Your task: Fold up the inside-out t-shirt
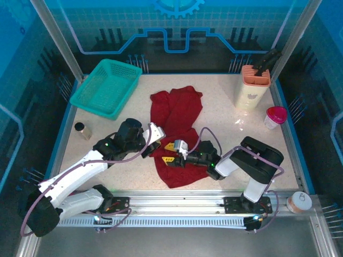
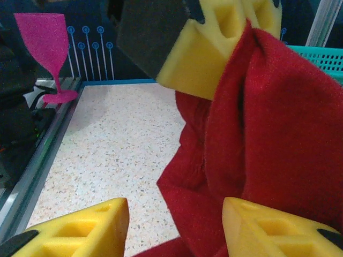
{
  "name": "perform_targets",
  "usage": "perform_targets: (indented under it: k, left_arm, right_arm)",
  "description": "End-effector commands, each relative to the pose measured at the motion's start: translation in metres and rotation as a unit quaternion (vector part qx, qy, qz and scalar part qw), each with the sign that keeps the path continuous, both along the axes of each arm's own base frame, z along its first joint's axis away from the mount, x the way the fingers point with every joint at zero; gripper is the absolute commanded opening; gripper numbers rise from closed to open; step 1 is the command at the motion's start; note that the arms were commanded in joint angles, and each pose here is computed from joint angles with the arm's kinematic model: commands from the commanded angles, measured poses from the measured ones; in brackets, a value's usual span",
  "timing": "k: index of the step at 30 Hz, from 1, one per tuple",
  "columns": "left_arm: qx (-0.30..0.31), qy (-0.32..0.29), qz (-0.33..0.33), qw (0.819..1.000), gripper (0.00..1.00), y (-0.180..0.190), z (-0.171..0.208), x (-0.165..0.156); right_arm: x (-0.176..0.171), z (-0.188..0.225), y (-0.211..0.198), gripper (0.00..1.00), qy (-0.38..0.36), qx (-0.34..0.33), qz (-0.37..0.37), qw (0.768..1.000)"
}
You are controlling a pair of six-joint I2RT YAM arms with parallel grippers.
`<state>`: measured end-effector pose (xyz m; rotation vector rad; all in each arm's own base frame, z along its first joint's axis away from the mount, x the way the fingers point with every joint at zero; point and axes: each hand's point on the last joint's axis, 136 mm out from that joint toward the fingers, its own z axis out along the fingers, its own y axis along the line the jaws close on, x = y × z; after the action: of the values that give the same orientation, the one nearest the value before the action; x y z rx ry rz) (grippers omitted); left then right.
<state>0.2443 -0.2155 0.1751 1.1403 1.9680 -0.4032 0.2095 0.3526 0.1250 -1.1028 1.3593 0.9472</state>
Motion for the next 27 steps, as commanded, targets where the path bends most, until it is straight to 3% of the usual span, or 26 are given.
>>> perform_targets:
  k: [1,4,9,10,13,15,17,22,25,27]
  left_arm:
    - [-0.042,0.033,0.005,0.999,0.00,-0.005,0.011,-0.007]
    - [-0.057,0.040,0.010,0.998,0.00,-0.007,0.015,-0.007]
    - [-0.073,0.057,0.016,0.996,0.00,-0.011,0.019,-0.008]
    - [-0.073,0.057,0.015,0.996,0.00,-0.011,0.020,-0.009]
    - [-0.067,0.043,0.030,0.996,0.00,-0.006,0.018,-0.004]
    - [-0.065,0.032,0.054,0.996,0.00,-0.001,0.021,0.004]
    - [-0.063,0.031,0.056,0.996,0.00,0.000,0.025,0.004]
    - [-0.041,0.018,0.120,0.992,0.00,0.020,0.017,0.024]
    - [-0.083,0.061,0.133,0.986,0.00,0.026,0.010,0.034]
    - [-0.077,0.070,0.129,0.986,0.00,0.025,0.000,0.037]
  right_arm:
    - [0.009,0.016,0.017,0.51,0.018,0.044,-0.031,0.998]
    - [0.023,0.013,0.030,0.53,0.086,0.068,-0.072,0.991]
    - [0.054,0.010,0.020,0.51,0.108,0.088,-0.171,0.975]
    - [0.058,0.010,0.017,0.46,0.106,0.088,-0.184,0.973]
    - [0.070,0.005,-0.002,0.11,0.107,0.090,-0.244,0.960]
    - [0.074,-0.002,-0.018,0.00,0.114,0.088,-0.283,0.948]
    - [0.070,-0.005,-0.027,0.00,0.122,0.086,-0.290,0.945]
    - [0.018,0.017,-0.020,0.00,0.106,0.078,-0.145,0.981]
    - [0.013,0.016,-0.054,0.00,0.122,0.076,-0.188,0.972]
    - [0.017,0.003,-0.075,0.00,0.168,0.043,-0.217,0.961]
